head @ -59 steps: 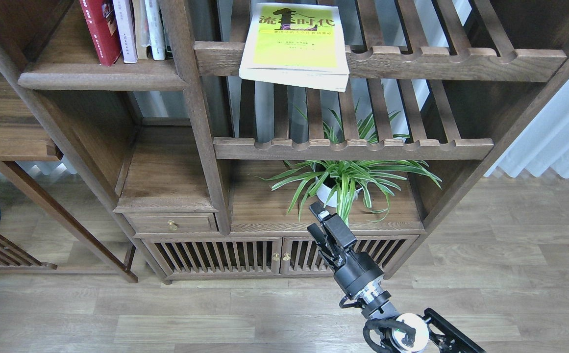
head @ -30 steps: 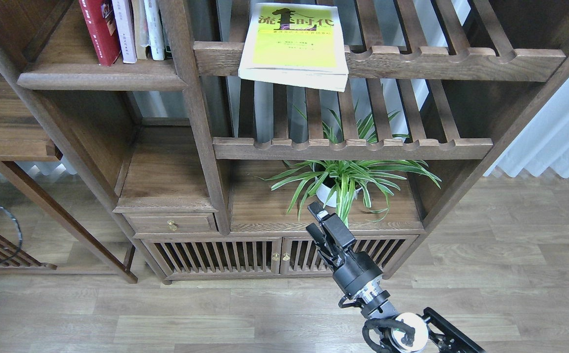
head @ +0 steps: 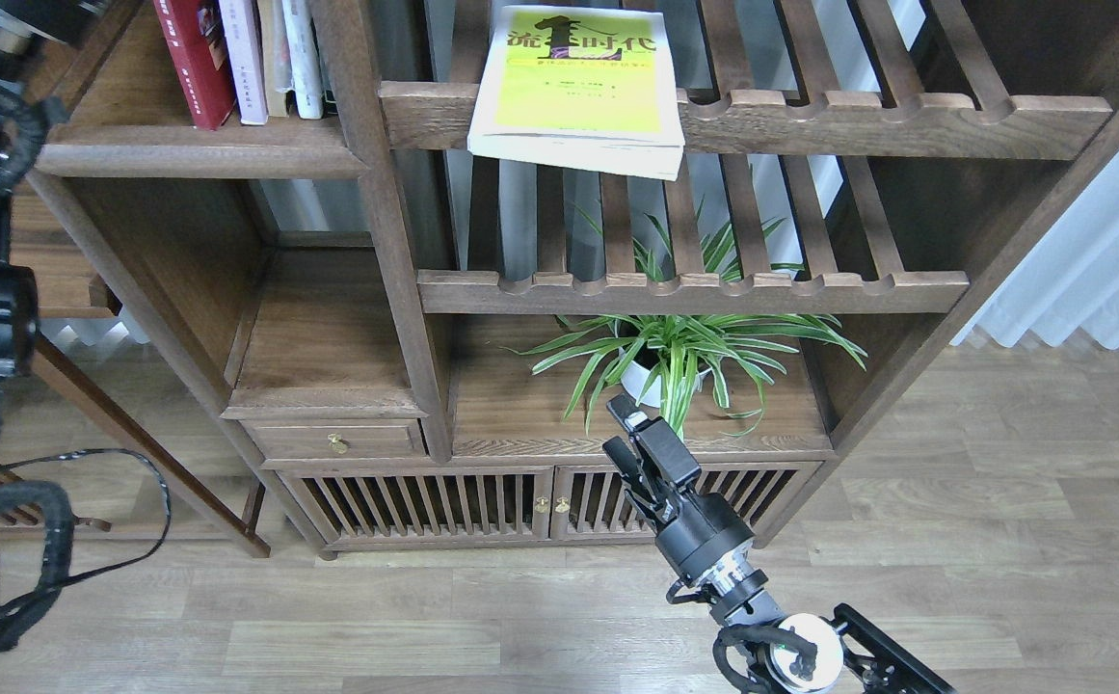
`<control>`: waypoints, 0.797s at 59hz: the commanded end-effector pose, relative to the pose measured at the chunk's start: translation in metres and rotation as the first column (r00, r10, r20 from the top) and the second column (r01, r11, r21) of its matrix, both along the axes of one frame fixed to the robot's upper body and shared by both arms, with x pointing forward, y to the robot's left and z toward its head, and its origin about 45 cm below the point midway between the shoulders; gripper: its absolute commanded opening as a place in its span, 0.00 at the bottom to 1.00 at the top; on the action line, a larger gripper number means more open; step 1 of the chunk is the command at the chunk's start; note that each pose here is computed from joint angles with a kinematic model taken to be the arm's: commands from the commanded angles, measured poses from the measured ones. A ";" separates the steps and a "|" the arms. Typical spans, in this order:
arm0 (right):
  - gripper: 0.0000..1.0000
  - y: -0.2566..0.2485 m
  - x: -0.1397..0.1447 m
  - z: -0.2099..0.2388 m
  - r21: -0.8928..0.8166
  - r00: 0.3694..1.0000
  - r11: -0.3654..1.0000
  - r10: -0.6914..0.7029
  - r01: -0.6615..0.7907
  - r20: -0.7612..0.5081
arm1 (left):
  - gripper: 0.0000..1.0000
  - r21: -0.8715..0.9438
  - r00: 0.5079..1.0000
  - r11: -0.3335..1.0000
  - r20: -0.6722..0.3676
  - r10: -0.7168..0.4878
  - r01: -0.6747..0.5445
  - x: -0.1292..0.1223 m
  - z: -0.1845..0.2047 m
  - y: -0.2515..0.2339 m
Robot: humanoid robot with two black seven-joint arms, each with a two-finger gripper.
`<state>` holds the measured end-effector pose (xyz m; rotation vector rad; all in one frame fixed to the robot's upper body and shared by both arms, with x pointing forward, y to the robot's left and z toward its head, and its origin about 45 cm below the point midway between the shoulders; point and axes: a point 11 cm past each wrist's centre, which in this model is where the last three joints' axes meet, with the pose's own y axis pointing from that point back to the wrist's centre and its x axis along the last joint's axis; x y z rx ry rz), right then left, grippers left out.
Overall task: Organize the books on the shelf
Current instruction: 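Lower the left gripper and raise the right gripper toward the middle shelf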
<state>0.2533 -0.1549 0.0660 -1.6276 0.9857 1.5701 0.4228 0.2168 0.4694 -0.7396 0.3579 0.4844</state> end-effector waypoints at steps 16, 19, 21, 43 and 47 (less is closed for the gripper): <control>0.99 -0.002 0.003 0.003 0.030 1.000 0.999 -0.025 0.025 -0.004 | 0.78 -0.033 0.992 0.992 0.043 -0.121 0.123 -0.020 0.005 -0.049; 0.99 -0.003 0.003 0.004 0.031 1.000 0.999 -0.030 0.030 -0.003 | 0.78 -0.035 0.993 0.993 0.000 -0.115 0.115 -0.019 -0.014 -0.046; 0.99 -0.003 0.003 0.004 0.032 1.000 0.999 -0.030 0.030 -0.002 | 0.78 -0.033 0.993 0.993 -0.022 -0.114 0.113 -0.021 -0.024 -0.045; 0.99 -0.002 0.009 0.031 0.088 0.997 0.995 -0.046 0.040 0.065 | 0.83 -0.025 0.957 0.995 -0.272 -0.098 0.095 -0.040 -0.134 -0.037; 0.99 -0.007 0.013 0.041 0.107 0.993 0.992 -0.069 0.059 0.092 | 0.83 -0.022 0.946 0.995 -0.309 -0.101 0.099 -0.045 -0.150 -0.038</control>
